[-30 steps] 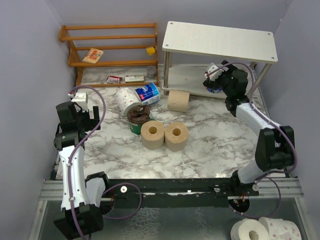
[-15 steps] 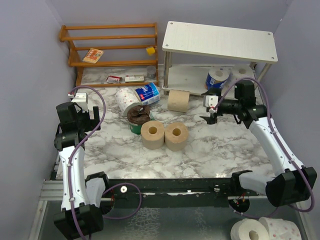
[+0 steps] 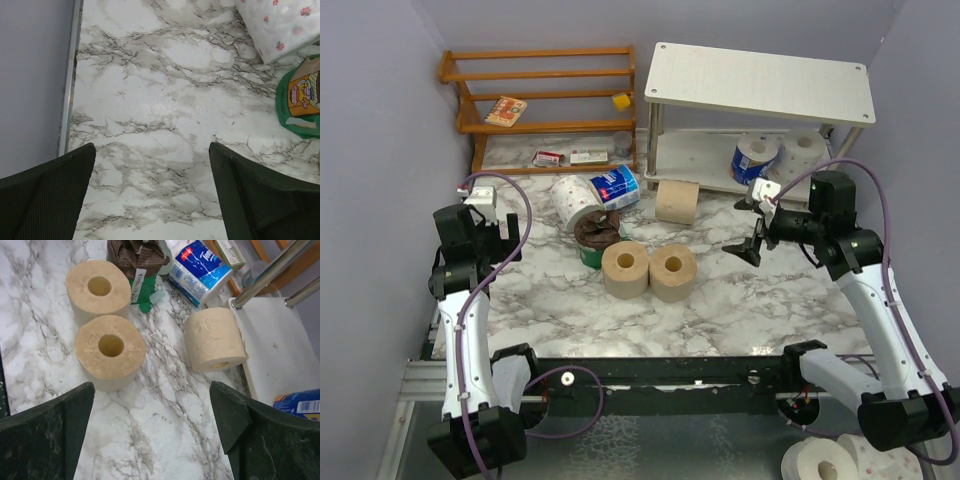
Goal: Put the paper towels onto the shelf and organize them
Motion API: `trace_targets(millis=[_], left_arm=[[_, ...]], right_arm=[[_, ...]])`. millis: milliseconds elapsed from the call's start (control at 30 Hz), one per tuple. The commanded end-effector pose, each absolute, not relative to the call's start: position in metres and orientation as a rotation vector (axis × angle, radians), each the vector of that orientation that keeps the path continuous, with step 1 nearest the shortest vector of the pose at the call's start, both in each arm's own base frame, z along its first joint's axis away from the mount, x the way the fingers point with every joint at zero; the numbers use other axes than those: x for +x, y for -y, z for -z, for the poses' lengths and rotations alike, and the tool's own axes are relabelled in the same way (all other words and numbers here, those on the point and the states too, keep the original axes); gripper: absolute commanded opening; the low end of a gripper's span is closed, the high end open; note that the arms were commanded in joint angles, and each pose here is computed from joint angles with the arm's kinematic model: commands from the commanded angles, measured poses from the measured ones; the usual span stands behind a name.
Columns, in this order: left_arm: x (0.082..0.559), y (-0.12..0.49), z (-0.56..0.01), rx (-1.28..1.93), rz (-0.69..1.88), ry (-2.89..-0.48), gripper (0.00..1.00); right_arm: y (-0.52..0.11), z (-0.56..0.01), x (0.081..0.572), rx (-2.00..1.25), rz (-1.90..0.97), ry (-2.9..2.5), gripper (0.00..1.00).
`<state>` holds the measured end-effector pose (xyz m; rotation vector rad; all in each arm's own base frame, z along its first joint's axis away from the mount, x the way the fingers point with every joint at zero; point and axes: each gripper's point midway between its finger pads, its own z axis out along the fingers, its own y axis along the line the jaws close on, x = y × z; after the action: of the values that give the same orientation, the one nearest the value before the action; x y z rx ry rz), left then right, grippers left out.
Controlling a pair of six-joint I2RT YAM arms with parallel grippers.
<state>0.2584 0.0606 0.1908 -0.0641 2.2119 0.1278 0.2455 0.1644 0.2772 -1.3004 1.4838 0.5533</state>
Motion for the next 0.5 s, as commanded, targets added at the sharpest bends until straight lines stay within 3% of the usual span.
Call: trace_targets(millis=[0,100,200,267,467], left_arm=[[0.26,-0.062,-0.189,-0.074,-0.13,-2.207,0.99],[0.261,-0.063,-0.188,-0.079,-0.133,-2.212,0.99],[0.261,-0.064,-0.186,-0.085,-0.134,-2.22,0.99],[0.262,-0.065,-0.184,-0.088,-0.135,-2.226,0.99],[0.262,-0.064,-0.185,-0.083,-0.13,-2.224,0.99]], right_arm=[[-0.17,-0.286,0.232,-1.218,-0.687,-1.568,1.0],[-0.176,-0.27,0.195,-1.418,-0.851,-1.533,1.0],[-0.169,-0.25,0.191,-1.492,-0.908,-1.675,0.9],[-0.163,-0.235,0.201,-1.494,-0.839,-1.772,0.84],[-0.199,-0.217,0.187,-1.653,-0.577,-1.742,0.85]])
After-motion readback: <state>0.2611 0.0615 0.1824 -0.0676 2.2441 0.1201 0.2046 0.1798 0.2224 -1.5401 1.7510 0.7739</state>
